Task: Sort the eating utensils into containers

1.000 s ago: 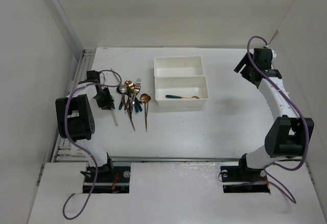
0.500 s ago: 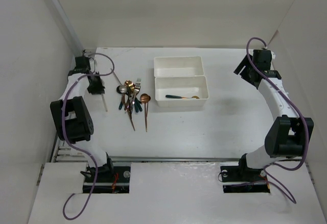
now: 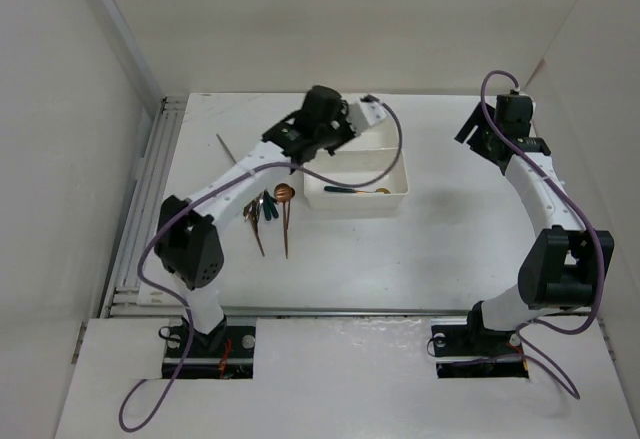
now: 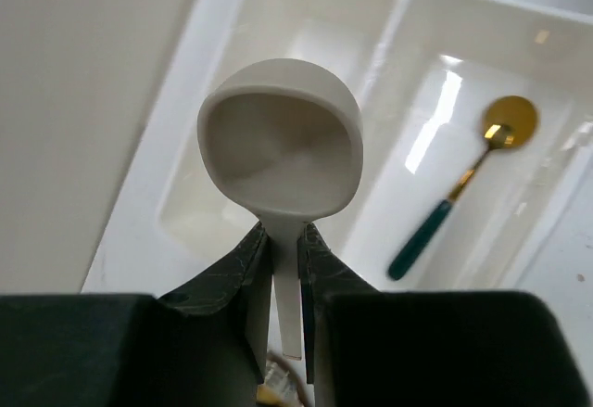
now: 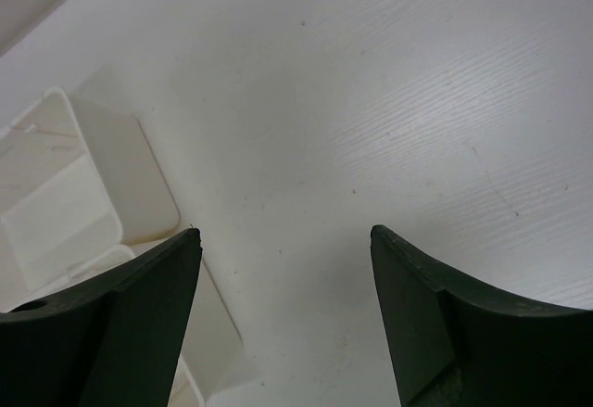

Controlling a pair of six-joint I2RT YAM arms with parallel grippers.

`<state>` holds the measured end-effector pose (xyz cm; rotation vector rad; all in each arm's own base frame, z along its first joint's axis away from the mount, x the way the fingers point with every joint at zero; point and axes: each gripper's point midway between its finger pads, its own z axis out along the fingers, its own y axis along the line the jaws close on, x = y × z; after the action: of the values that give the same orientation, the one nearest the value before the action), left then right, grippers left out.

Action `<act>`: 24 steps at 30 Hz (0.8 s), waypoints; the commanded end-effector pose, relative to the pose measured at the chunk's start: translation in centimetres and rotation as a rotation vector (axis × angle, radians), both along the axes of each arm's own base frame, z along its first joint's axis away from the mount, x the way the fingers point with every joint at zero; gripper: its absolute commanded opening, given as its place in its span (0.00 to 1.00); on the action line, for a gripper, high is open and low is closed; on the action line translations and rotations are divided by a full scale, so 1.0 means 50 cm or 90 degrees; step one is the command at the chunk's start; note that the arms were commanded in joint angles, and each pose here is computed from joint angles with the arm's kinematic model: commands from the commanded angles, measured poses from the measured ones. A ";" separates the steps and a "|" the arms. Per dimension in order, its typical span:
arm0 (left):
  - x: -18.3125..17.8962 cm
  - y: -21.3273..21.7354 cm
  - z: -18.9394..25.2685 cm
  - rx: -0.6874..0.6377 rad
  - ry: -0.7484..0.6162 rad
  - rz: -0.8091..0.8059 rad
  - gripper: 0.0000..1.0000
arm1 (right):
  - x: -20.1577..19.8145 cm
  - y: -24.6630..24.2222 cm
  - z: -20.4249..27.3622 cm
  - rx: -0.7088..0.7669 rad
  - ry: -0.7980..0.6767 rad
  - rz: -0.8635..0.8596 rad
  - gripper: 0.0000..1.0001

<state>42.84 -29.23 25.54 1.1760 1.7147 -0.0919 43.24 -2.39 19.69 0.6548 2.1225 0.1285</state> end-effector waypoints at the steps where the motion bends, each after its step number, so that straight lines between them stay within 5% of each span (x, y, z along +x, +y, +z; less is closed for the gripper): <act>1: 0.001 -0.046 -0.067 0.076 -0.013 -0.077 0.00 | 0.017 0.004 0.077 -0.004 -0.077 0.015 0.78; 8: -0.034 -0.094 -0.173 0.116 0.006 -0.160 0.15 | -0.010 -0.004 0.087 -0.033 -0.079 0.020 0.78; 9: -0.031 -0.091 -0.173 0.120 0.004 -0.154 0.22 | -0.013 -0.005 0.083 -0.039 -0.071 0.024 0.78; 10: -0.041 -0.098 -0.190 0.130 0.009 -0.165 0.41 | -0.014 -0.005 0.083 -0.043 -0.070 0.027 0.78; 12: -0.052 -0.105 -0.195 0.131 0.019 -0.169 0.54 | -0.011 -0.006 0.093 -0.049 -0.077 0.030 0.80; 16: -0.033 -0.104 -0.136 0.066 0.028 -0.080 0.55 | 0.006 0.008 0.084 -0.047 -0.068 0.070 0.88; 19: 0.008 -0.076 -0.009 -0.050 0.028 0.069 0.62 | 0.024 0.034 0.097 -0.076 -0.074 0.083 0.94; 22: 0.052 0.041 0.120 -0.255 0.090 0.271 0.99 | 0.025 0.026 0.076 -0.103 -0.044 0.056 1.00; 24: 0.027 0.102 0.144 -0.347 0.181 0.299 0.99 | 0.026 0.029 0.058 -0.083 -0.034 0.044 1.00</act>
<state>44.79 -31.28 25.30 0.8708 1.9090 -0.2254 43.79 -0.44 21.32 0.4718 2.1233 0.0810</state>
